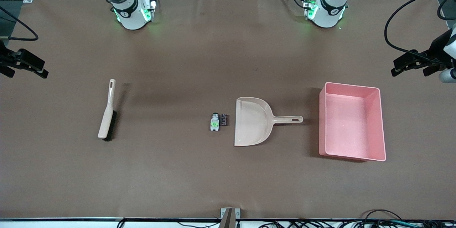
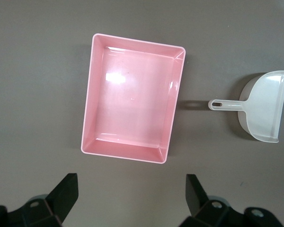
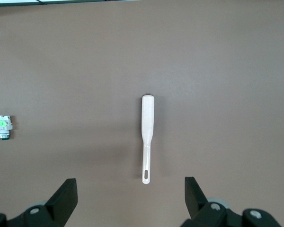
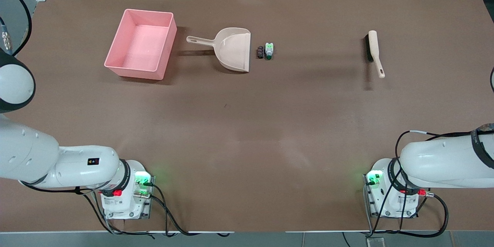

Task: Clean e-waste and dump in bin
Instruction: 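Reach the right gripper to the brush while the left gripper reaches the dustpan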

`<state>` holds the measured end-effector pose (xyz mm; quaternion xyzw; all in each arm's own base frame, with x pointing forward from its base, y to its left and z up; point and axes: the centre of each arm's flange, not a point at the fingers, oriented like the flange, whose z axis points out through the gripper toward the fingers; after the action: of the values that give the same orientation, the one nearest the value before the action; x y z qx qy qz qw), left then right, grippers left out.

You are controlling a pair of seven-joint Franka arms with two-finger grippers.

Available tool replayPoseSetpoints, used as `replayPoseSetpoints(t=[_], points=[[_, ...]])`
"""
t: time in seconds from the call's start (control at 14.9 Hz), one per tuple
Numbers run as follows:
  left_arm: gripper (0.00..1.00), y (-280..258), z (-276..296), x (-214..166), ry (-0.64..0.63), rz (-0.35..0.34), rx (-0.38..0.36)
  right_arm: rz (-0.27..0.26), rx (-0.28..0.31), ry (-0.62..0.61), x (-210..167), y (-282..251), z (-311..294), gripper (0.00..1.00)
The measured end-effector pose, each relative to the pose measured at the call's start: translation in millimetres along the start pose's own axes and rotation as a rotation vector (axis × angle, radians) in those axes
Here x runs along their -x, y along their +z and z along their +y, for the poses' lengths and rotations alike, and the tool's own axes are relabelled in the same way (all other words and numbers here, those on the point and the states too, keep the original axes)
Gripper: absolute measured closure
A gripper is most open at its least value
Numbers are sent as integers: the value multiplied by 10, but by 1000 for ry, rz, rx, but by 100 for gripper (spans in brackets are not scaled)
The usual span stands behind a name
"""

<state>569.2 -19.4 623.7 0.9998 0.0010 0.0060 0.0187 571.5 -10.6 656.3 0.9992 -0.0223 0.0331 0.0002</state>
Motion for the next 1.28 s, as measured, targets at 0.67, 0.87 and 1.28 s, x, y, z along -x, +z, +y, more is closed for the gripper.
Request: replayPoseSetpoints(t=[0.67,0.87,1.28], points=[[0,-24,31,-10,15,10,-41,-134,-6,-3,-132,536,4,0],[0,4,33,4,22,-10,-41,-215,-12,-5,-255,1033,10,0],[0,558,925,-14,322,-157,-34,-229,-15,-1,-208,2142,16,0]])
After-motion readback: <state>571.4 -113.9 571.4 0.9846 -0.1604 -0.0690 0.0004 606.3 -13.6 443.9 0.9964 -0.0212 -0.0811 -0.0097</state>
